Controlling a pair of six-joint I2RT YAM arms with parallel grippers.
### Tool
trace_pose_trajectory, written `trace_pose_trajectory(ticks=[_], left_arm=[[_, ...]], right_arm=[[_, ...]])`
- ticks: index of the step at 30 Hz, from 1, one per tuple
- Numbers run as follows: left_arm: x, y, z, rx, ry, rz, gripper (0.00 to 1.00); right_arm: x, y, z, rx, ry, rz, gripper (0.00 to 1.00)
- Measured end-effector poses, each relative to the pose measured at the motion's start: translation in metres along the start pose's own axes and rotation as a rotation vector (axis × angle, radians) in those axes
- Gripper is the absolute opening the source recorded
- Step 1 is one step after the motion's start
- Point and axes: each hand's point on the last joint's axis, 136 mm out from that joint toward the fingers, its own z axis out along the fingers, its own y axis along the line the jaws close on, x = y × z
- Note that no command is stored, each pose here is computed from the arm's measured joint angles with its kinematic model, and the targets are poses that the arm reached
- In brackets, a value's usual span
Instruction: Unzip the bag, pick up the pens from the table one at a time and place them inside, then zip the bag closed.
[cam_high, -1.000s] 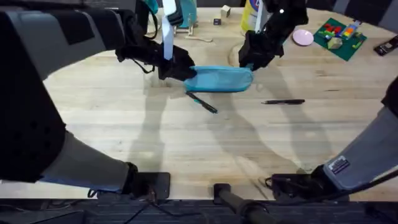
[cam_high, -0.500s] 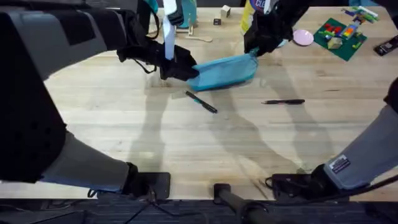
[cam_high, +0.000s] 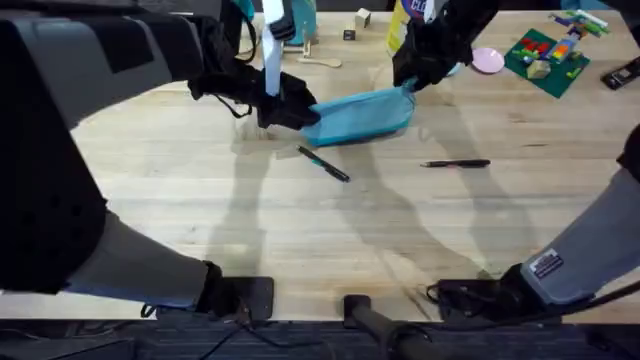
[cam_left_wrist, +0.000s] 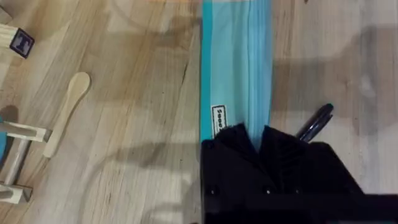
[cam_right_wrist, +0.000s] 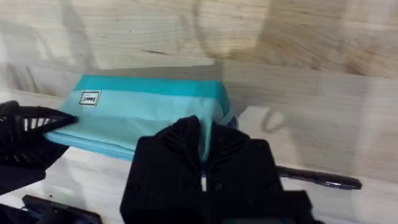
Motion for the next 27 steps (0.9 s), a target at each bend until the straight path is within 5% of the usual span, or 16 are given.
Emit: trace_pose_trajectory(ticks=[27], left_arm=[[-0.004, -0.002, 0.001, 0.011, -0.019, 0.004, 0.043]], right_arm=[[0.0, -0.002, -0.015, 0.017, -0.036, -0.012, 0.03]])
